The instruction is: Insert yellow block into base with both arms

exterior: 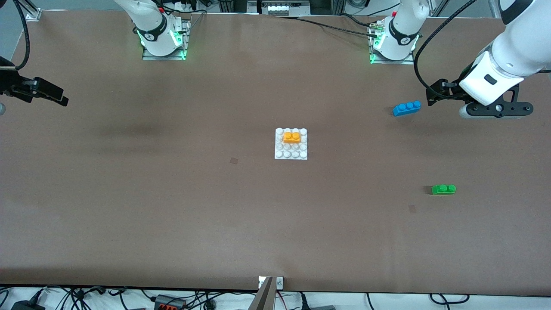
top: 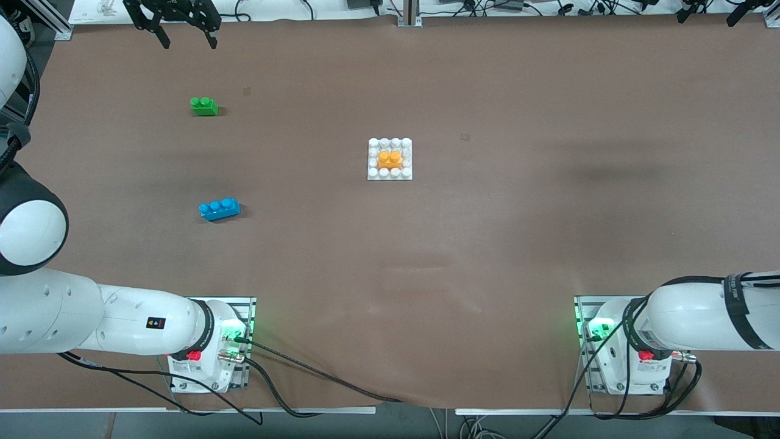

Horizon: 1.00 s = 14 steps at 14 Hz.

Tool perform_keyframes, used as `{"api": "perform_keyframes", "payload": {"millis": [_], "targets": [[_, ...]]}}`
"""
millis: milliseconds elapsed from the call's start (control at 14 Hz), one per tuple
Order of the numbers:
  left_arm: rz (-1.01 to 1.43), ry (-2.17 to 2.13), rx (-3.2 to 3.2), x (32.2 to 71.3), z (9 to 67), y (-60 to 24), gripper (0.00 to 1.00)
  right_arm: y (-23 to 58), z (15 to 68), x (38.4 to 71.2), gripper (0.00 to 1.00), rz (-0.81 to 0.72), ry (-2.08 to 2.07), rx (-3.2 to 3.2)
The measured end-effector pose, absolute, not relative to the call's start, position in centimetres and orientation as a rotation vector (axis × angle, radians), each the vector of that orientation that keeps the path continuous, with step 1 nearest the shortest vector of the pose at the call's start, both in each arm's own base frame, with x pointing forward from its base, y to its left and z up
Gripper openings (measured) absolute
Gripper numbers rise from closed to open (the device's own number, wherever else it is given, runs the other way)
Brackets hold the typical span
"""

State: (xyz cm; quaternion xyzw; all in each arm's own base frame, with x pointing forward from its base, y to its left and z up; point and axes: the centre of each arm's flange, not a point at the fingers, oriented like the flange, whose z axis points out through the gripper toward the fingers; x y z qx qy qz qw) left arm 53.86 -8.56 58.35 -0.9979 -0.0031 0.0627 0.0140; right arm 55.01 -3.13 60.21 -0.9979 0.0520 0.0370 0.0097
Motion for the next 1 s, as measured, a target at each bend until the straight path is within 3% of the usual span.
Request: {"api": "perform_keyframes", "payload": {"millis": [1000], "targets": [[0.211,-0.076,-3.155,53.79,58.40,-9.03,1.00,-3.13,60.21,55.01,1.00,0.115,0.162,-3.116]]}}
